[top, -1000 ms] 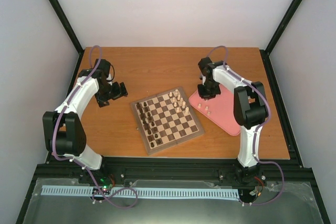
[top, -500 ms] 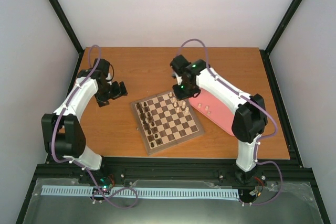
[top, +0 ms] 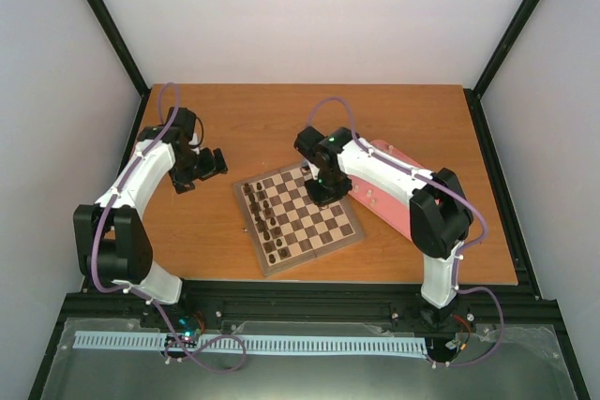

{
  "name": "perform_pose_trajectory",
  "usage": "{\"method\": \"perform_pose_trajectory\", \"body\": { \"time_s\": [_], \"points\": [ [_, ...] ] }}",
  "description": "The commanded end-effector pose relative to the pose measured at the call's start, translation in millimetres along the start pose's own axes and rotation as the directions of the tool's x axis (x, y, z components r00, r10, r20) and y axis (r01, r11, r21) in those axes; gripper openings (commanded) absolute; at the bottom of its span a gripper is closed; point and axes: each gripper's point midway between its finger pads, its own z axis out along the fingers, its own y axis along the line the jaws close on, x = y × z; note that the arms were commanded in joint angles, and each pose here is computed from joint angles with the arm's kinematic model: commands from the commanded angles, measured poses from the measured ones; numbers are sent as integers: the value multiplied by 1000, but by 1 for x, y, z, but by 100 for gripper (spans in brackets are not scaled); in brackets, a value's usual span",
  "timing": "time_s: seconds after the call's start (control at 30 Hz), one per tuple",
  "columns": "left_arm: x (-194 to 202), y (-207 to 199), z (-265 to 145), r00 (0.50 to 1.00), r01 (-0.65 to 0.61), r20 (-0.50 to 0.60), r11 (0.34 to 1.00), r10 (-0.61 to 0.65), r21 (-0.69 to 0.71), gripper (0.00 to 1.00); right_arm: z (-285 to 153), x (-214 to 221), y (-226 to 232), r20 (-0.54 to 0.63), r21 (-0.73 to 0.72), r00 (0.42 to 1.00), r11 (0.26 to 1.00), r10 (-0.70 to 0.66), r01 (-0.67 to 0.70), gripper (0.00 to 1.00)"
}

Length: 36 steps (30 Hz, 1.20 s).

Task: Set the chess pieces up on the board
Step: Place the chess piece on the chessboard.

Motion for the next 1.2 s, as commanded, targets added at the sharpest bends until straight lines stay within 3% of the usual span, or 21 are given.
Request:
{"method": "perform_pose_trajectory", "body": {
  "time_s": [0.0, 1.17],
  "points": [
    [-1, -4, -5, 1000, -14, 24, 1000, 14, 19, 100, 3, -9, 6, 28, -5, 1000, 1000, -12, 12, 4],
    [-8, -4, 6, 1000, -2, 4, 1000, 2, -3, 100, 47, -29, -14, -5, 62, 1000, 998, -9, 10, 5]
  ]
}}
